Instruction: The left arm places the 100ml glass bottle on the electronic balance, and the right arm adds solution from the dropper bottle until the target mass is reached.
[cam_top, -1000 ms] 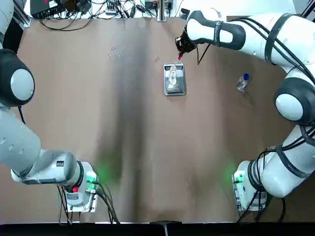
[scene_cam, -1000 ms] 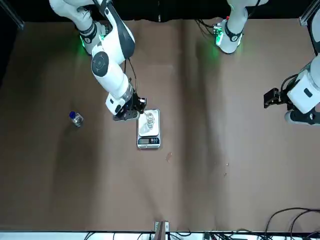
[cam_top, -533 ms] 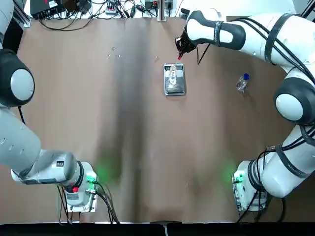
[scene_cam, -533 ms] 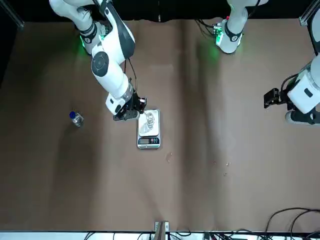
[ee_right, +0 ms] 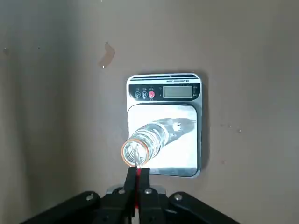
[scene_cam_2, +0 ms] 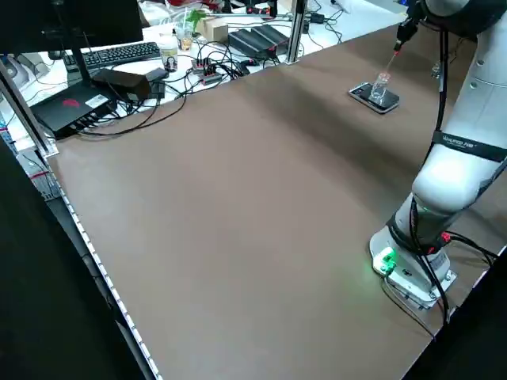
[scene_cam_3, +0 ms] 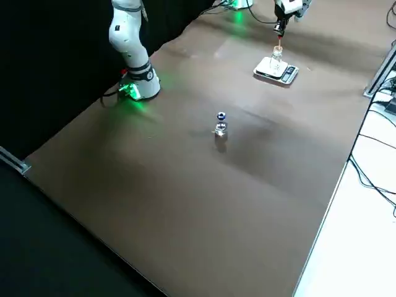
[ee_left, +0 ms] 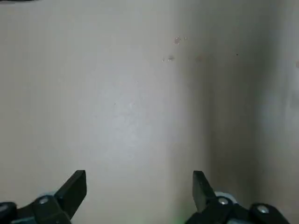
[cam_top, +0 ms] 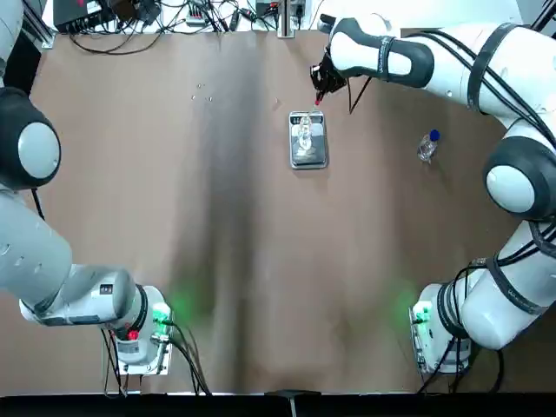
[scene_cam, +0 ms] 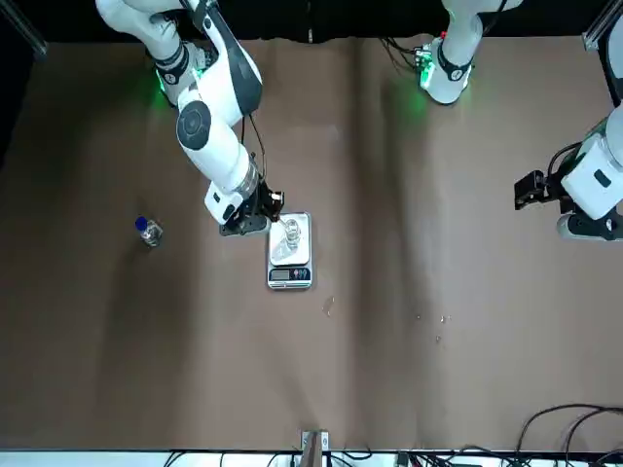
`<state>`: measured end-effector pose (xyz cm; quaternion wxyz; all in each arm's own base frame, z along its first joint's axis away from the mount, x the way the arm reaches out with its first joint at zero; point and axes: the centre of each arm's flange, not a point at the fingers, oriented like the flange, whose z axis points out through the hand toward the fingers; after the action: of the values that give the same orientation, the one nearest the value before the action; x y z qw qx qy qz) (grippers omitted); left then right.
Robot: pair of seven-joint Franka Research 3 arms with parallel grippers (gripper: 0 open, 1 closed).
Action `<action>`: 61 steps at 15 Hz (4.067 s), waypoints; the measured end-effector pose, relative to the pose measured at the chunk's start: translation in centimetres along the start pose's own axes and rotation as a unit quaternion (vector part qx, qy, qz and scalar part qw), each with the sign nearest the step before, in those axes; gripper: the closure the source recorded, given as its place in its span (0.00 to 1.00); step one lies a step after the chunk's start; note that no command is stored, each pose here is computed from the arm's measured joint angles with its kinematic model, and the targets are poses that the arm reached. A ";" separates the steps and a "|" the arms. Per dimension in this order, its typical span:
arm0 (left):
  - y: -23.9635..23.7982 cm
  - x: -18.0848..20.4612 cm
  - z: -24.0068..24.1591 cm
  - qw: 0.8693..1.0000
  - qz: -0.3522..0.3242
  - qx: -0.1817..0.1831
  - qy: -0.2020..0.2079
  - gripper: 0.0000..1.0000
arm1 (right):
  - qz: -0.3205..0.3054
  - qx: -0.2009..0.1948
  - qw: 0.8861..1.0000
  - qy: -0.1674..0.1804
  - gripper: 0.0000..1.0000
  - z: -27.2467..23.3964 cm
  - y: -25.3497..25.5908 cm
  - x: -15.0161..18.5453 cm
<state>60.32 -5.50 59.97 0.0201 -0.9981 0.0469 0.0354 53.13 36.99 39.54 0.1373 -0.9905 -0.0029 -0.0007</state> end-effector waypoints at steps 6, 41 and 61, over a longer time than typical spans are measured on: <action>0.0 0.0 0.0 1.000 -0.001 0.000 0.000 0.00 | 0.002 -0.001 1.000 -0.003 0.96 -1.3 0.2 0.0; -0.1 0.0 0.0 1.000 -0.002 0.000 0.000 0.00 | -0.042 -0.146 0.988 -0.016 0.96 -14.5 35.4 -1.0; -0.3 0.0 0.1 1.000 -0.003 0.000 -0.001 0.00 | -0.062 -0.161 0.985 -0.029 0.96 -11.7 39.6 -2.9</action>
<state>60.34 -5.24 59.88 0.0203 -0.9982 0.0442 0.0364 50.51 -4.33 39.98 -0.0245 -0.9972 -0.0685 0.0189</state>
